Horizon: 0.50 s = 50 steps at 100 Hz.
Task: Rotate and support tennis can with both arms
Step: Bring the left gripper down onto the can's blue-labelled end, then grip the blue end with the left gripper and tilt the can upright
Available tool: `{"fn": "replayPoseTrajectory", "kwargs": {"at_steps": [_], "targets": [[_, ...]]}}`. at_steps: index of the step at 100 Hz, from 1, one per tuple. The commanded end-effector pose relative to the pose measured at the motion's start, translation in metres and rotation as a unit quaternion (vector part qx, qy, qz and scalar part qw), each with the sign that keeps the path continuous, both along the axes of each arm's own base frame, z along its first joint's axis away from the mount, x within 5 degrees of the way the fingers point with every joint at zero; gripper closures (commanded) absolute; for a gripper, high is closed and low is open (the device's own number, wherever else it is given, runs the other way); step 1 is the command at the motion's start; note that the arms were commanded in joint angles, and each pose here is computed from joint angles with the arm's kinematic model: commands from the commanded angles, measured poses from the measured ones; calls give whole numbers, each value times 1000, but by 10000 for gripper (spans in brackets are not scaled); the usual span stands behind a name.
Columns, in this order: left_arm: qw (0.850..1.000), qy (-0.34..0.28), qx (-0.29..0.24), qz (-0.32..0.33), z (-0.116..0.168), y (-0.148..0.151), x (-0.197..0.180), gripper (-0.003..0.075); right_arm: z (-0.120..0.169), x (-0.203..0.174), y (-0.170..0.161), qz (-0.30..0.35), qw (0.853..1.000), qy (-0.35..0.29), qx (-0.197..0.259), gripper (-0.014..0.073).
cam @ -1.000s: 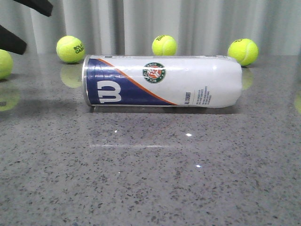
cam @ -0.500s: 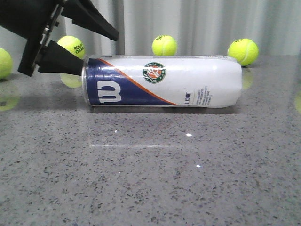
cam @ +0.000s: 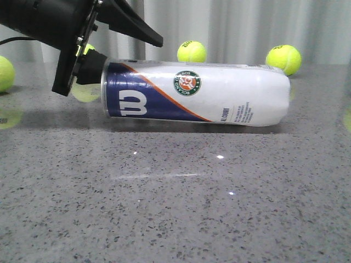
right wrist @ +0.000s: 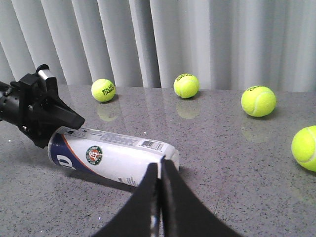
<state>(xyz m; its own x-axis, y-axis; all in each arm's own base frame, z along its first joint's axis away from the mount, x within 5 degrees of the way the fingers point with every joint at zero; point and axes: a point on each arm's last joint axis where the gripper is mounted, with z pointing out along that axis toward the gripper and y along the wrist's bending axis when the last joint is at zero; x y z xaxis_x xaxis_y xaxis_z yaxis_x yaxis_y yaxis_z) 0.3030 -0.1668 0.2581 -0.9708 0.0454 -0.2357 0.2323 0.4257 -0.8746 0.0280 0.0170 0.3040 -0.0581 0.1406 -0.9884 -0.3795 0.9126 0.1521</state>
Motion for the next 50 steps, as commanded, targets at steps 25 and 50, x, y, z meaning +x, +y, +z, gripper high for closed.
{"fn": "replayPoseTrajectory", "kwargs": {"at_steps": [25,50], "targets": [[995,-15,-89,-32,34,-7,-9,684,14,0,-2,-11,999,-41,12,652],[991,-28,-120,-48,40,-9,-11,741,14,0,-2,-11,999,-41,12,652]]}}
